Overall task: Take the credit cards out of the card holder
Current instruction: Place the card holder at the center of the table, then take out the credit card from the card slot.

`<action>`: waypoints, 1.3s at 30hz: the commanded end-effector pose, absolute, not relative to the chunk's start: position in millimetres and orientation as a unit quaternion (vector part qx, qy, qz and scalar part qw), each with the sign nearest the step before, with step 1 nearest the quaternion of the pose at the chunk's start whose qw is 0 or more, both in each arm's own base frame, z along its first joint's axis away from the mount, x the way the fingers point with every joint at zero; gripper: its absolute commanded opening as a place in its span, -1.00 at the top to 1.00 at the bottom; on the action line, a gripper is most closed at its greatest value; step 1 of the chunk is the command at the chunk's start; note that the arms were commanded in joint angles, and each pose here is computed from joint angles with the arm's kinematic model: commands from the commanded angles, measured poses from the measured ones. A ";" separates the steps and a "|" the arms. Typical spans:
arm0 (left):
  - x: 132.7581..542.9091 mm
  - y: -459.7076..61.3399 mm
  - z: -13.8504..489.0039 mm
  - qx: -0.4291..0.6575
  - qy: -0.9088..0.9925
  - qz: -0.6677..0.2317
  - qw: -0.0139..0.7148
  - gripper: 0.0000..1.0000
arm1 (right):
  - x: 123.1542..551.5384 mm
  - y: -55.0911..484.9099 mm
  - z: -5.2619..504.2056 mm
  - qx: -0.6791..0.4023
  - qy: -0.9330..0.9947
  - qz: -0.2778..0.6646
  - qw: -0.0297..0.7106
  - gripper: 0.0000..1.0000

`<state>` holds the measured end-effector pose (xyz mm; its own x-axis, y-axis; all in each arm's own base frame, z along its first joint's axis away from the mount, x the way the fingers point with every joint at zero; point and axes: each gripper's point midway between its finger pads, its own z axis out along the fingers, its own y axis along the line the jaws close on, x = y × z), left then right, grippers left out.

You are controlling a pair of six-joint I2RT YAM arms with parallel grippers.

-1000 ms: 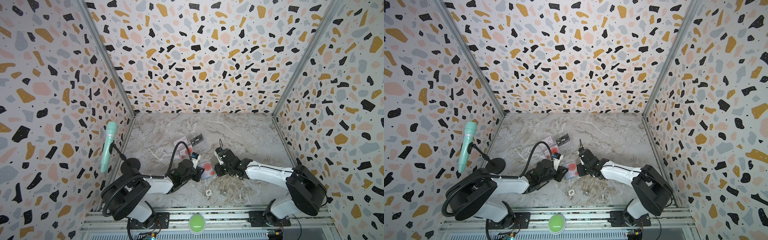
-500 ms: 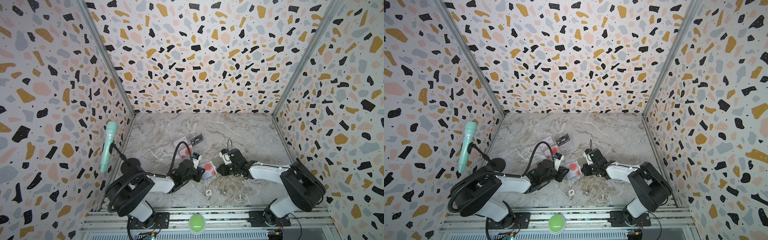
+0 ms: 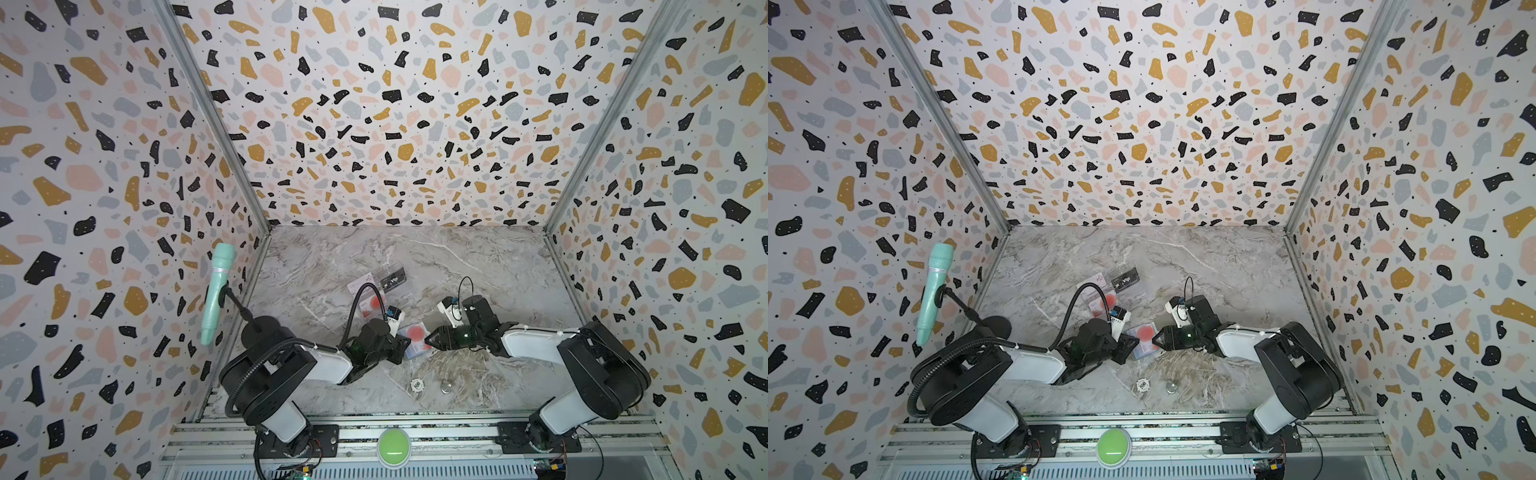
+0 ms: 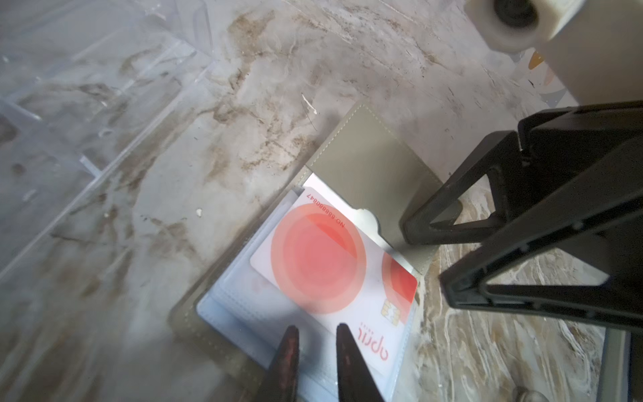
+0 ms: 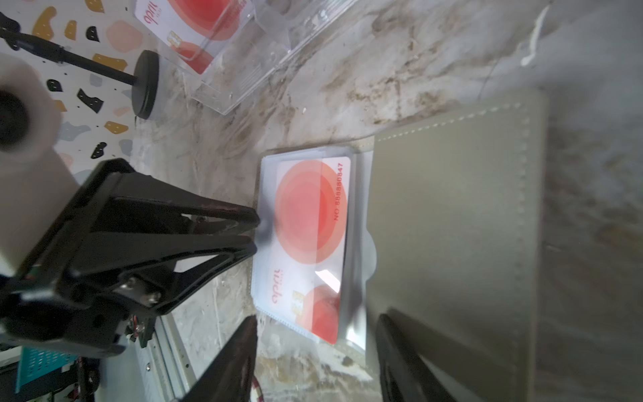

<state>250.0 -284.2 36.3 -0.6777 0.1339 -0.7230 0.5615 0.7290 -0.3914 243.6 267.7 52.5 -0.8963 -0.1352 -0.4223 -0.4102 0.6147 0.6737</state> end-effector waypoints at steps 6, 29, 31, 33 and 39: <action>254.1 -283.5 44.7 0.200 0.853 -0.307 0.373 0.60 | 246.2 282.5 53.9 -0.163 0.867 0.453 0.132 -0.16; 245.4 -267.5 27.6 0.195 0.862 -0.288 0.369 0.64 | 241.3 305.4 63.3 -0.168 0.824 0.536 0.072 0.21; 244.7 -266.9 26.9 0.196 0.862 -0.288 0.369 0.64 | 241.2 306.9 64.8 -0.166 0.820 0.543 0.071 0.22; 245.0 -267.1 27.7 0.195 0.861 -0.289 0.370 0.64 | 241.9 307.6 64.1 -0.162 0.819 0.546 0.068 0.22; 244.5 -266.8 27.1 0.196 0.861 -0.289 0.370 0.65 | 243.3 308.4 53.6 -0.144 0.825 0.544 0.058 0.22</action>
